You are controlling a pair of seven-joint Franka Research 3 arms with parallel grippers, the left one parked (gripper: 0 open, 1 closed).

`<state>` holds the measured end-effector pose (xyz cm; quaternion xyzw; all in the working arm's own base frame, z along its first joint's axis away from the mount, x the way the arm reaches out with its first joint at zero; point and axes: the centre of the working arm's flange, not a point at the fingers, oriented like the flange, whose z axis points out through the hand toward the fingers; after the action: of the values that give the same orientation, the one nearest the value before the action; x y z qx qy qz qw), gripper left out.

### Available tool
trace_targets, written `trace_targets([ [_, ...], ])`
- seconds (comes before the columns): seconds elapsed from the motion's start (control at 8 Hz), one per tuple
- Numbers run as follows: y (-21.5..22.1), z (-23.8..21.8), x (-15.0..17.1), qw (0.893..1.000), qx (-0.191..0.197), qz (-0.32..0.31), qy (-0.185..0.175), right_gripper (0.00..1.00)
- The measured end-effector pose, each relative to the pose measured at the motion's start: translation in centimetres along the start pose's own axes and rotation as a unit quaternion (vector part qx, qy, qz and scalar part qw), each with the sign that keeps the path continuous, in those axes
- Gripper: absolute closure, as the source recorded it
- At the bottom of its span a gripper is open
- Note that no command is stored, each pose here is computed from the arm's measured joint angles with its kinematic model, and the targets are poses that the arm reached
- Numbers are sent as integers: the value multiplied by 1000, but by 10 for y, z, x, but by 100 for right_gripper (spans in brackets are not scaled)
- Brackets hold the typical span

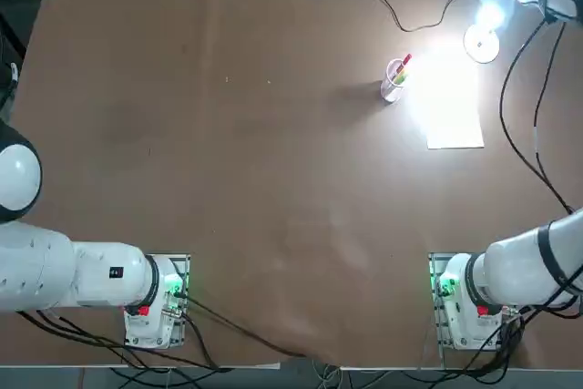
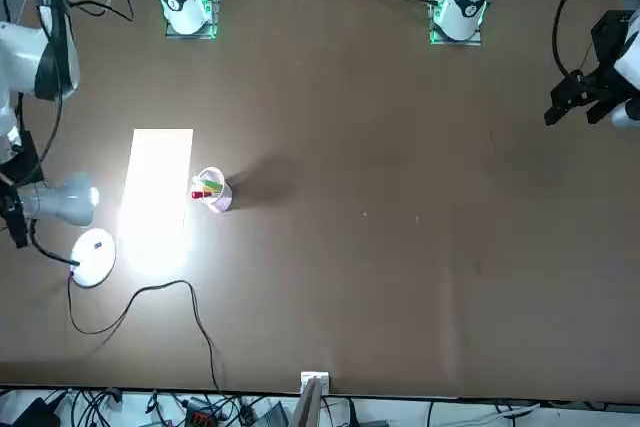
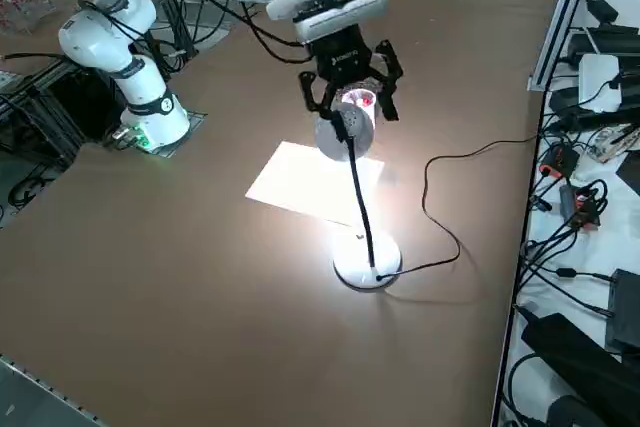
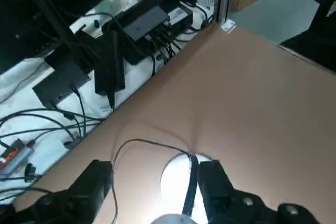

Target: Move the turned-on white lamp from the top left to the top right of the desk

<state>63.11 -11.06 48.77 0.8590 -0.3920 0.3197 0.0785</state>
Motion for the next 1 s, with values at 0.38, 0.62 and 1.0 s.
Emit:
trace_targets([
  [0.38,16,-39,55,995,-55,-86,-5,0],
  [0.62,24,-48,53,982,-81,-132,-110,0],
  [1.0,36,-72,34,931,-98,-200,-289,0],
])
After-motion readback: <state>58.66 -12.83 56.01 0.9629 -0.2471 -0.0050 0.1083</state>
